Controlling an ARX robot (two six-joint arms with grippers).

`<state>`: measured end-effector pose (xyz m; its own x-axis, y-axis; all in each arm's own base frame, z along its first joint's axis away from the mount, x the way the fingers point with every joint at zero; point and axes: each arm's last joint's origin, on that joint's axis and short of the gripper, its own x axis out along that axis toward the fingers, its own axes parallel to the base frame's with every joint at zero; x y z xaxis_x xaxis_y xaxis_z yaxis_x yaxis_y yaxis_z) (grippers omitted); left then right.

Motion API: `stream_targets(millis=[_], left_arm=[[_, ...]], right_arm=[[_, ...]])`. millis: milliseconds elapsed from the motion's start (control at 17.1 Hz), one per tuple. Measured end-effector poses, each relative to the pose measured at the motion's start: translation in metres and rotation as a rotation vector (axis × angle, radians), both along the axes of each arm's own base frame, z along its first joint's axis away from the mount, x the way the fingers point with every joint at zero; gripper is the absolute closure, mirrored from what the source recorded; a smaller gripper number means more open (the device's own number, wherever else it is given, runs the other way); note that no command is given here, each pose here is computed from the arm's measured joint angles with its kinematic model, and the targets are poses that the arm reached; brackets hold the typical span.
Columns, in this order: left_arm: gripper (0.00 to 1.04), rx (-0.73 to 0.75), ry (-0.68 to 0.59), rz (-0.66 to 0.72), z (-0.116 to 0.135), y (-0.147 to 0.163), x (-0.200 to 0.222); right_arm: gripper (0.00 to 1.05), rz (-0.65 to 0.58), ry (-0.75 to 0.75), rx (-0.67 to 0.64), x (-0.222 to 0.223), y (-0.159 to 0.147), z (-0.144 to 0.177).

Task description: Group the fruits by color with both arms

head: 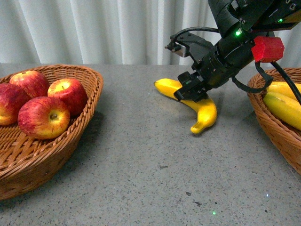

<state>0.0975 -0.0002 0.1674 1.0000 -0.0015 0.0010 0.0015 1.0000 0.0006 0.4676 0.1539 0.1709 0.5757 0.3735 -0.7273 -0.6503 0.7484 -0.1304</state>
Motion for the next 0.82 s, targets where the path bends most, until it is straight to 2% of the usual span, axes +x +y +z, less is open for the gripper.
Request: stream_targets(millis=[409, 526, 643, 702, 818], left_arm=[[0.07, 0.000, 0.000, 0.000, 0.000, 0.000, 0.000], [0.07, 0.000, 0.000, 0.000, 0.000, 0.000, 0.000], [0.07, 0.000, 0.000, 0.000, 0.000, 0.000, 0.000], [0.07, 0.000, 0.000, 0.000, 0.000, 0.000, 0.000], [0.07, 0.000, 0.000, 0.000, 0.000, 0.000, 0.000]], right_arm=[[0.73, 0.009, -0.072, 0.173, 0.003, -0.001, 0.018], [0.73, 0.014, -0.108, 0.267, 0.001, -0.006, 0.033], [0.73, 0.003, -0.207, 0.463, -0.009, -0.029, 0.083], [0.73, -0.022, -0.267, 0.540, -0.020, -0.054, 0.110], [0.73, -0.114, -0.301, 0.594, -0.046, -0.112, 0.130]])
